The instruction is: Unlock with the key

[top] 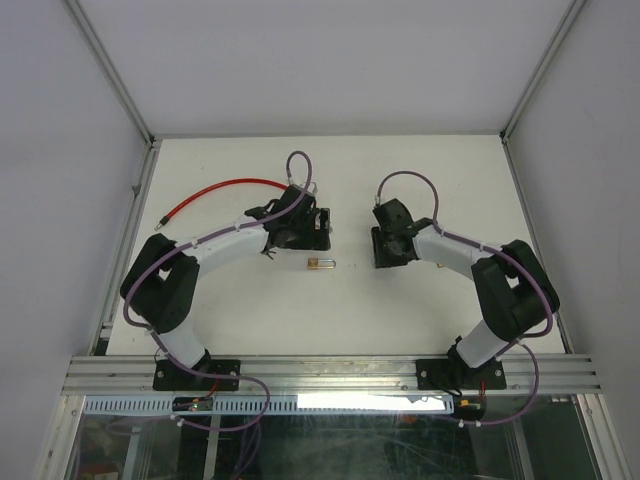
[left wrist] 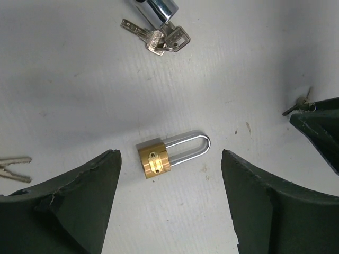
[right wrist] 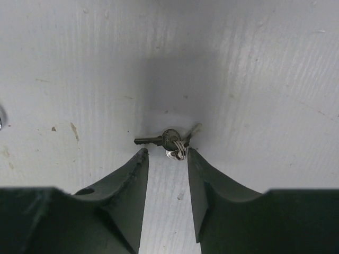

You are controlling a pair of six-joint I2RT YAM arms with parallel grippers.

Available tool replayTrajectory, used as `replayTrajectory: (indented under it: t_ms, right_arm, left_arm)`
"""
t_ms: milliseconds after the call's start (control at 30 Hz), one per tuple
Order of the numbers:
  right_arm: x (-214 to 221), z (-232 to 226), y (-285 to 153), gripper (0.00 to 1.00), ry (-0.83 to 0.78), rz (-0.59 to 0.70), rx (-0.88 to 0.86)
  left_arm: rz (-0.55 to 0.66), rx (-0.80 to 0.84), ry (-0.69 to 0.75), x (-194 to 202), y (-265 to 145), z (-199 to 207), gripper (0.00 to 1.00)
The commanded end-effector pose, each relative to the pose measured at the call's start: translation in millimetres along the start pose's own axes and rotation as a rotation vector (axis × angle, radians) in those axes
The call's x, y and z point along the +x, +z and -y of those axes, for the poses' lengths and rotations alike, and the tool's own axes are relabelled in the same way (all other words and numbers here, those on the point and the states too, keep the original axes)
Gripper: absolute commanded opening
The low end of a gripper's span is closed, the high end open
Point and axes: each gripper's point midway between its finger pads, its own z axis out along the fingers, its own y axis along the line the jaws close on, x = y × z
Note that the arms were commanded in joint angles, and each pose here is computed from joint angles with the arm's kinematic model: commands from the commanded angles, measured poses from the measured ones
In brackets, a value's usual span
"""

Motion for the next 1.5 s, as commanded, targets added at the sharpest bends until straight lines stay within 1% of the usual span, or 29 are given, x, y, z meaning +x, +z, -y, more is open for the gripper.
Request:
replayTrajectory:
  t_ms: [0, 167, 333, 500, 700, 867, 1133, 1467]
  right_arm:
    - [-1.5, 1.9, -3.3, 0.34, -0.011, -0.003, 0.037]
    - [-2.3, 1.4, -5.1, 0.15, -0.014, 0.011, 0.032]
    - [-10.0, -5.7, -11.8, 0.0, -0.029, 0.045, -0.003]
    - [-11.1, -15.9, -16.2, 0.0, -0.036, 0.047, -0.058]
    - [-9.4, -17.3, -23.1, 0.0, -0.035, 0.055, -0.074]
    - [-4.0, -20.5, -28.4, 0.0, -0.04, 0.046, -0.098]
    - [-12.1, -25.8, -43.4, 0.0, -0.056, 0.105, -0.13]
    - [-21.0, -30.8, -52.8, 0.0, -0.064, 0.154, -0.156]
  left_arm:
    - [0.035, 0.082, 0.016, -24.4, 9.8, 22.9, 0.78]
    - [0.014, 0.09, -0.008, -23.2, 15.7, 21.6, 0.77]
    - [0.024, 0.098, -0.027, -24.9, 14.4, 17.1, 0.77]
    - [0.01, 0.117, -0.017, -23.6, 22.2, 19.3, 0.76]
    - [-0.011, 0.119, -0.019, -19.2, 30.4, 17.3, 0.76]
    - [-0.057, 0.142, -0.03, -7.6, 36.1, 19.3, 0.75]
    - [-0.086, 0.157, -0.049, 3.8, 31.7, 19.1, 0.7]
    - [-0.139, 0.195, -0.085, 25.0, 20.4, 20.0, 0.67]
